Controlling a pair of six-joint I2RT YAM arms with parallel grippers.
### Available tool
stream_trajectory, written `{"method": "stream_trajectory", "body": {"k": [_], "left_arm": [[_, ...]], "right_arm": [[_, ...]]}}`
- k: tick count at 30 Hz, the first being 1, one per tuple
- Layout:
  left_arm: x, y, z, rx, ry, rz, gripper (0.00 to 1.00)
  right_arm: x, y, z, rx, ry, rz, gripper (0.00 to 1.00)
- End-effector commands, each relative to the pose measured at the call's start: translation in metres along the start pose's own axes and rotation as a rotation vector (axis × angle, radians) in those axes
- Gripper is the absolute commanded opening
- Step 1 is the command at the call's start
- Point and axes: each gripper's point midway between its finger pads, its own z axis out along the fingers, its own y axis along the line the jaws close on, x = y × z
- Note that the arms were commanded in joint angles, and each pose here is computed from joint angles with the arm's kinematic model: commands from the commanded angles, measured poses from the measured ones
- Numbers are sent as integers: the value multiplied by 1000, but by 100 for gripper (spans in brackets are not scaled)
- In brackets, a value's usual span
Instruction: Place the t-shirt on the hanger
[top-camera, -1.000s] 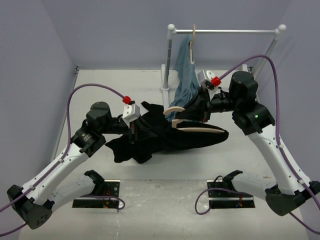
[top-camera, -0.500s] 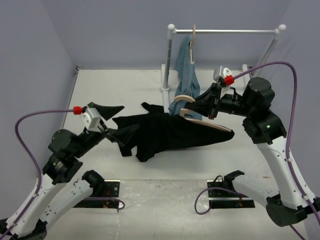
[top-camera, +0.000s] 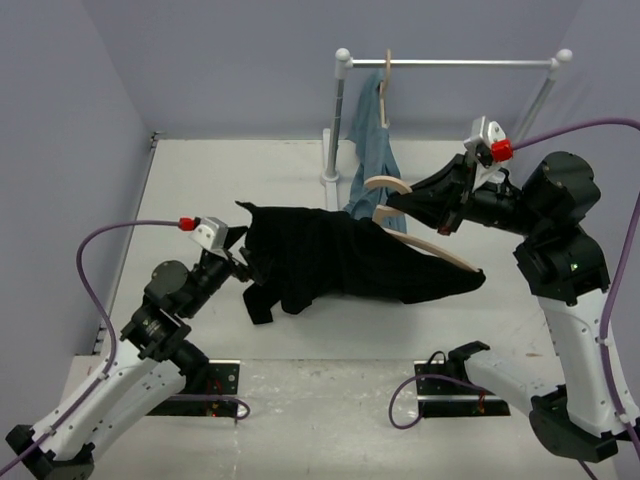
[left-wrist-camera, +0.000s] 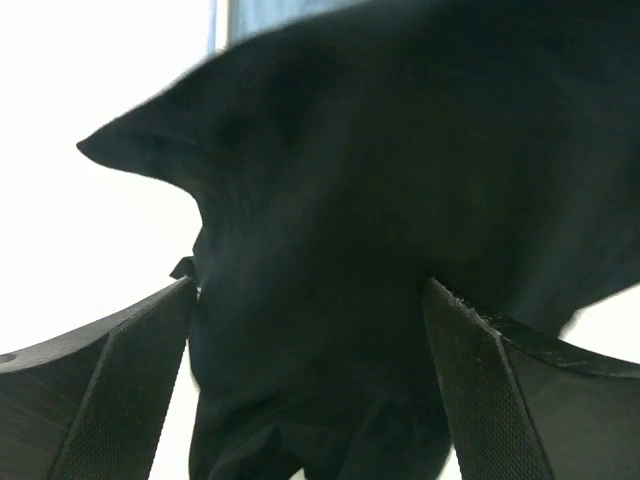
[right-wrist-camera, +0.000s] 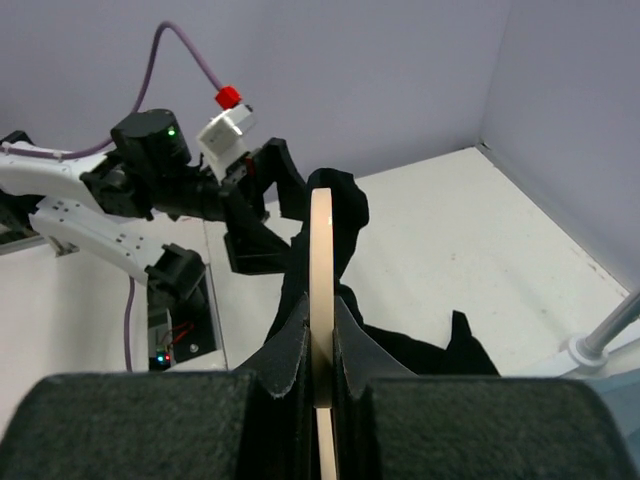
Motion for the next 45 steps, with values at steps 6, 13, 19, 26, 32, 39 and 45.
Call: {"method": "stream_trajectory", "body": {"k": [6,13,19,26,32,39,45], "left_arm": [[-52,15,15,-109,-201,-52,0],[-49,100,-37,-647,-290,-294,0],[-49,125,-66,-860,-317,-379,0],[-55,137,-78,-990,-352,-437,0],[-72,144,-87,-1081,-366,-392,0],[-65,152,-65,-1056,-309,-359,0],[-53,165,-33,-944,-247,-403,0]], "right_arm": [[-4,-7,-2,36,-8,13,0],[-2,-57,-19,347,-53,-31,0],[-6,-48,-26,338,-90,-89,0],[13,-52,-32,359,-87,-90,0],[29,-67,-45,434,-74,-71,0],[37,-74,-64,527,-95,-40,0],[32,-49,-65,456,-124,-65,0]]}}
